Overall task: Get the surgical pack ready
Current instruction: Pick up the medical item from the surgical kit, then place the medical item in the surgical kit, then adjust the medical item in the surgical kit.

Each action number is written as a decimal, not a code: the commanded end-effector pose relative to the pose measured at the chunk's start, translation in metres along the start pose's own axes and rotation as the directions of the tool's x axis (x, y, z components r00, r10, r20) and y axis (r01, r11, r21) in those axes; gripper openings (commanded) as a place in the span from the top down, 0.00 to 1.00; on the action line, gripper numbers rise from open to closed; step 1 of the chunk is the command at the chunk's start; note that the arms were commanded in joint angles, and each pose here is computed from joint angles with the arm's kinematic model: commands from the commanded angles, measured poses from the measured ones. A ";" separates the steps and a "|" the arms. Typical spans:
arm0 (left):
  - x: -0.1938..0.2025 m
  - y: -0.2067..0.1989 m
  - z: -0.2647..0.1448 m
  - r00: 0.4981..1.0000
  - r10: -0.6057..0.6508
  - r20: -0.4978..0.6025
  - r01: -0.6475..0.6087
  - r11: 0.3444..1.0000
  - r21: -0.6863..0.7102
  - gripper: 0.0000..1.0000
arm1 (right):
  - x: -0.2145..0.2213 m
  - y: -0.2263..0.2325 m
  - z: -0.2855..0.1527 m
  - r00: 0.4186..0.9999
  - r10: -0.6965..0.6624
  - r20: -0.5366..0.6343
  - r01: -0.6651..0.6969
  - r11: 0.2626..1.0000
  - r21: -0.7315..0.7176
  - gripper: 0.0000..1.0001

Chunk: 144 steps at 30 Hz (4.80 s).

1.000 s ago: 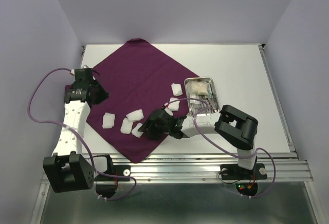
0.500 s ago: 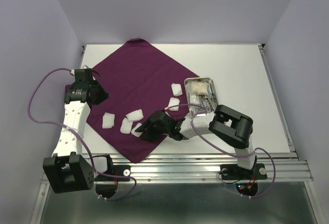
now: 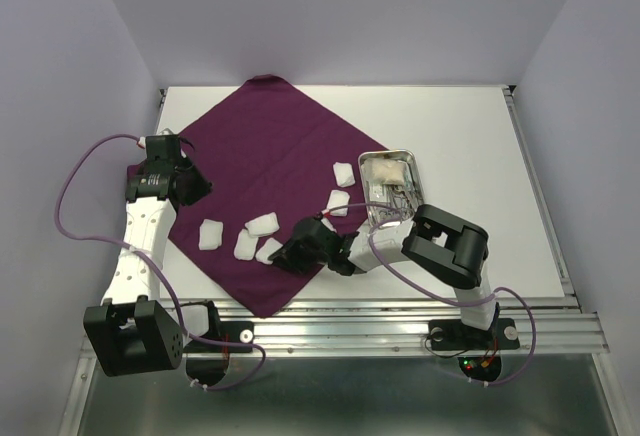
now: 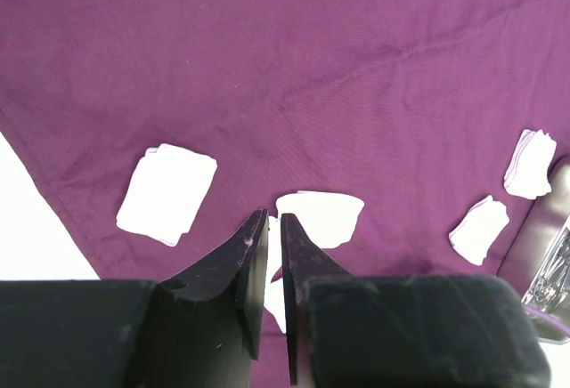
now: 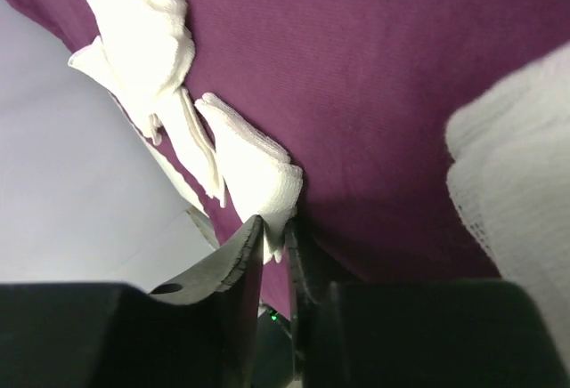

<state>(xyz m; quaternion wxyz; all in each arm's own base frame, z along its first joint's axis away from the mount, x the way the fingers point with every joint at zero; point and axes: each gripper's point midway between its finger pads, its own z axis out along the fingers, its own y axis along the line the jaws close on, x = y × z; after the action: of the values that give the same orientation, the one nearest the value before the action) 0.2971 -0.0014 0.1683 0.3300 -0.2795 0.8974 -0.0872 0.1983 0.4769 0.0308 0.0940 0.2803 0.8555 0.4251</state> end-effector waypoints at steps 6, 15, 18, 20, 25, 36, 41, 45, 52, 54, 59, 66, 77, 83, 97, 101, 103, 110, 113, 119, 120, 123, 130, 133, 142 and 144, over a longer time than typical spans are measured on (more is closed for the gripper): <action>-0.002 -0.001 -0.003 1.000 0.017 0.025 -0.017 1.000 0.021 0.77 | -0.011 0.010 -0.004 0.986 -0.147 0.073 0.149 0.988 -0.026 0.99; -0.004 -0.001 -0.004 0.999 0.017 0.036 -0.018 1.000 0.020 0.77 | -0.042 0.082 -0.056 0.874 -0.458 0.164 0.478 0.872 -0.111 0.99; -0.001 -0.001 -0.001 1.000 0.014 0.028 -0.014 1.000 0.025 0.77 | -0.070 0.105 -0.069 0.821 -0.540 0.188 0.565 0.816 -0.124 0.99; 0.001 -0.001 0.001 1.000 0.011 0.022 -0.011 0.999 0.030 0.77 | -0.101 0.120 -0.074 0.782 -0.585 0.212 0.612 0.785 -0.092 0.99; 0.003 -0.001 0.002 1.000 0.011 0.016 -0.011 0.999 0.034 0.77 | -0.134 0.123 -0.042 0.699 -0.709 0.097 0.715 0.698 -0.048 0.99; 0.006 0.000 0.001 1.000 0.012 0.008 -0.013 0.999 0.036 0.77 | -0.145 0.114 0.021 0.636 -0.770 -0.045 0.770 0.638 -0.033 0.99; 0.006 -0.001 0.002 1.000 0.014 0.005 -0.014 0.999 0.038 0.77 | -0.161 0.092 0.028 0.658 -0.748 -0.087 0.752 0.659 0.013 0.99; 0.005 -0.001 0.001 1.000 0.014 0.008 -0.014 0.999 0.039 0.77 | -0.169 0.076 0.031 0.656 -0.744 -0.126 0.754 0.654 0.064 0.95; 0.004 -0.003 0.001 1.000 0.009 0.008 -0.010 0.999 0.042 0.77 | -0.186 0.079 0.015 0.646 -0.760 -0.073 0.760 0.630 0.161 0.51; 0.003 -0.002 0.001 1.000 0.008 0.011 -0.009 0.999 0.037 0.77 | -0.190 0.090 0.002 0.633 -0.773 -0.031 0.765 0.619 0.177 0.46; 0.005 0.014 0.010 1.000 0.012 0.014 -0.011 0.999 -0.043 0.74 | -0.193 0.109 -0.022 0.616 -0.787 0.028 0.772 0.610 0.178 0.35; 0.028 0.052 0.033 0.998 0.017 -0.054 -0.028 0.976 -0.215 0.57 | -0.183 0.128 -0.048 0.623 -0.778 0.084 0.770 0.629 0.112 0.34; -0.020 0.030 0.005 0.998 -0.018 0.053 0.029 0.979 -0.204 0.56 | -0.068 0.145 -0.019 0.572 -0.820 0.005 0.818 0.571 -0.067 0.34; -0.053 0.011 -0.026 0.991 -0.025 0.129 0.046 0.985 -0.165 0.56 | -0.039 0.144 0.003 0.560 -0.828 -0.025 0.824 0.560 -0.087 0.34; -0.053 0.002 -0.032 0.990 -0.030 0.134 0.044 0.993 -0.110 0.57 | -0.005 0.074 0.011 0.821 -0.565 -0.078 0.562 0.825 -0.059 0.37; -0.049 0.003 -0.031 0.992 -0.024 0.126 0.037 0.994 -0.106 0.57 | 0.008 0.060 0.022 0.827 -0.548 -0.127 0.548 0.836 -0.039 0.39; -0.049 0.004 -0.032 0.991 -0.022 0.130 0.036 0.994 -0.105 0.57 | 0.013 0.054 0.026 0.833 -0.537 -0.135 0.539 0.842 -0.029 0.41; -0.047 0.005 -0.035 0.991 -0.007 0.134 0.021 0.994 -0.104 0.57 | 0.019 0.041 0.033 0.854 -0.506 -0.121 0.513 0.858 0.028 0.48; -0.046 0.005 -0.036 0.991 -0.003 0.135 0.017 0.995 -0.102 0.57 | 0.018 0.038 0.034 0.859 -0.503 -0.100 0.509 0.859 0.057 0.48; -0.043 0.007 -0.036 0.991 -0.001 0.133 0.014 0.995 -0.097 0.57 | 0.017 0.032 0.046 0.882 -0.466 -0.073 0.471 0.877 0.091 0.50; -0.043 0.006 -0.037 0.991 0.002 0.134 0.011 0.995 -0.096 0.57 | 0.016 0.029 0.048 0.887 -0.457 -0.069 0.462 0.881 0.099 0.50; -0.041 0.007 -0.037 0.991 0.002 0.134 0.011 0.995 -0.095 0.57 | 0.012 0.030 0.052 0.900 -0.434 -0.042 0.436 0.894 0.104 0.52; -0.041 0.008 -0.038 0.991 0.008 0.133 0.004 0.996 -0.092 0.57 | 0.005 0.039 0.051 0.905 -0.426 0.009 0.423 0.901 0.099 0.66; -0.039 0.007 -0.037 0.992 0.011 0.128 0.001 0.996 -0.089 0.57 | 0.005 0.044 0.049 0.898 -0.439 0.015 0.436 0.895 0.089 0.78; -0.036 0.008 -0.036 0.992 0.008 0.123 0.002 0.997 -0.082 0.57 | 0.022 0.072 0.034 0.819 -0.573 -0.033 0.571 0.820 -0.042 0.99; -0.036 0.008 -0.035 0.992 0.007 0.124 0.003 0.997 -0.083 0.57 | 0.025 0.081 0.025 0.788 -0.615 -0.042 0.612 0.788 -0.062 0.99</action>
<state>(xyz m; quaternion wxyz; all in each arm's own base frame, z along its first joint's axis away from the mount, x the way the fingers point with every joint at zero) 0.2949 0.0211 0.2023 0.3520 -0.3013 0.8856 -0.0311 0.2215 0.5302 0.0317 0.1793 0.0340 0.9173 0.3540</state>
